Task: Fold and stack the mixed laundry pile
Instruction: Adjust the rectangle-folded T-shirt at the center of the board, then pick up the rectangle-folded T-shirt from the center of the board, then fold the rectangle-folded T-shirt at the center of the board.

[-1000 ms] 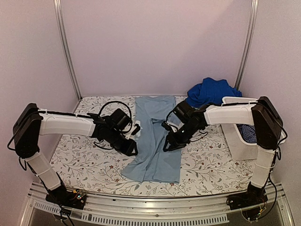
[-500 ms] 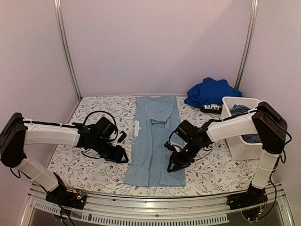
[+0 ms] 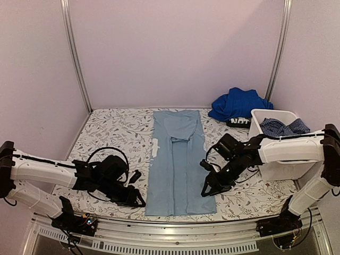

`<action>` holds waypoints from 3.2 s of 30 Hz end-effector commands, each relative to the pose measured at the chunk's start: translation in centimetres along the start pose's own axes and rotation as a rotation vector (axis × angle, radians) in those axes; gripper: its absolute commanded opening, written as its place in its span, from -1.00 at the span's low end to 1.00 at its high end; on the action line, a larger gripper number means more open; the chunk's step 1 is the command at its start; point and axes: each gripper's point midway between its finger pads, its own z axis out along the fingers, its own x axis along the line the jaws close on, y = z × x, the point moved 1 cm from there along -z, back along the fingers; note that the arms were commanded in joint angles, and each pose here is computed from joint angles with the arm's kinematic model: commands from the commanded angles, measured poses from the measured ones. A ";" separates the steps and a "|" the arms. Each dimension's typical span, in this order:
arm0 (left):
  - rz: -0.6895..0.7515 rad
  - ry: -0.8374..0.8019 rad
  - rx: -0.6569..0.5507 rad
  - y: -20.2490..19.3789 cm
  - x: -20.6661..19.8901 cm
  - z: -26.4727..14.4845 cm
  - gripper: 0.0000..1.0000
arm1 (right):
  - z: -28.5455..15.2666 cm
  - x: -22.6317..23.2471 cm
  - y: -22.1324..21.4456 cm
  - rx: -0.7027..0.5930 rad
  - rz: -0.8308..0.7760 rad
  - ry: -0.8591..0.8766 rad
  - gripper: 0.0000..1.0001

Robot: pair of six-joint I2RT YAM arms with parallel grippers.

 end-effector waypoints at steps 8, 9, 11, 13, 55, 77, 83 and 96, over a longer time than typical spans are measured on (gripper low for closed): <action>-0.154 -0.039 0.026 -2.5 -2.3 2.1 -0.17 | 0.1 -5.1 -8.2 0.083 0.233 -0.035 -0.13; -0.158 -0.034 0.029 -2.5 -2.2 2.3 -0.17 | 0.2 -5.2 -8.1 0.074 0.231 -0.033 -0.12; -0.168 -0.020 0.042 -2.7 -2.0 2.7 -0.17 | 0.3 -5.1 -7.7 0.062 0.230 -0.025 -0.11; -0.176 0.004 0.047 -2.7 -1.8 2.9 -0.18 | 0.6 -5.1 -7.3 0.057 0.225 -0.018 -0.10; 0.084 0.035 -0.017 6.0 -6.7 1.4 -1.00 | -3.9 1.2 3.4 -0.178 -0.036 0.122 -1.00; 0.045 0.147 -0.286 26.1 0.2 -1.5 -1.00 | -9.9 -6.4 22.8 -0.458 -0.061 0.015 -1.00; 0.031 0.122 -0.333 31.2 1.7 -1.8 -1.00 | -10.5 -8.2 26.4 -0.494 -0.065 0.021 -1.00; -0.013 0.095 -0.349 36.1 5.1 0.4 -1.00 | -7.8 -12.3 30.9 -0.485 -0.009 0.014 -1.00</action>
